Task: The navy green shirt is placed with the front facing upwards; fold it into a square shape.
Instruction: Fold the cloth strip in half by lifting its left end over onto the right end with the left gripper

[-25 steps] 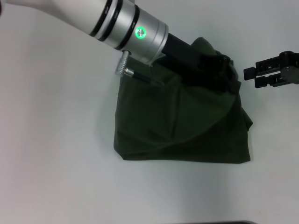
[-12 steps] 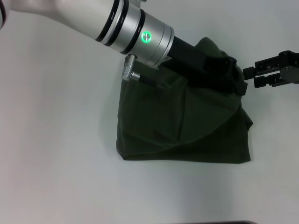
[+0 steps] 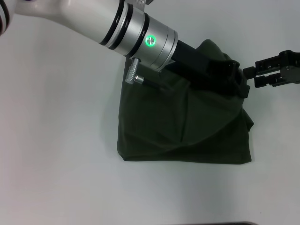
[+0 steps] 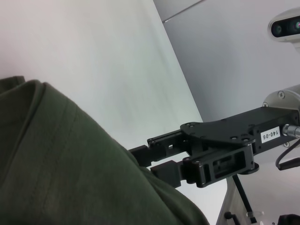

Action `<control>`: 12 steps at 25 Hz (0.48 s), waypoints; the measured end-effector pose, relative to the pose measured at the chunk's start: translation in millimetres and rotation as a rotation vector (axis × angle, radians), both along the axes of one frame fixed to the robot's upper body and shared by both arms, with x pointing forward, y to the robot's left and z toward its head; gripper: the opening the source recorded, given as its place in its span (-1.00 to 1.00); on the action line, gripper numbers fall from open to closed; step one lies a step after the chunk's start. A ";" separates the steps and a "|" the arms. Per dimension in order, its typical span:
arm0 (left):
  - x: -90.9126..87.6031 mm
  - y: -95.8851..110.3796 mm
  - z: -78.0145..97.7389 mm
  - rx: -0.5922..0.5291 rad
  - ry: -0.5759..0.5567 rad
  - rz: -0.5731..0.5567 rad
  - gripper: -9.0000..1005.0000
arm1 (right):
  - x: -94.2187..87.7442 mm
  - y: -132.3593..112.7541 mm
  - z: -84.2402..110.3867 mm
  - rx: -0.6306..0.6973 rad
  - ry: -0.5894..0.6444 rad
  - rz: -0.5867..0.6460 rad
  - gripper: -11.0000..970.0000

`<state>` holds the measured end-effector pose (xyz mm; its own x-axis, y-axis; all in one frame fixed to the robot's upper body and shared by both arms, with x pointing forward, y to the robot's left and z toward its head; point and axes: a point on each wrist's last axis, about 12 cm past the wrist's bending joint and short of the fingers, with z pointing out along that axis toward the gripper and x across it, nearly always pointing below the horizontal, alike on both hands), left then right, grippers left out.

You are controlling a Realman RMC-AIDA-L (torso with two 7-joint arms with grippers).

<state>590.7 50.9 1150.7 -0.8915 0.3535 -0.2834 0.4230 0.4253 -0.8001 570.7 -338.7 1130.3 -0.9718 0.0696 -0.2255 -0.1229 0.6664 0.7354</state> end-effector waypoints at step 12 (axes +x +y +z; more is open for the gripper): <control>3.3 -4.4 -6.7 0.061 -0.041 0.030 -0.91 | -0.5 0.0 -0.6 0.001 0.002 -0.001 0.34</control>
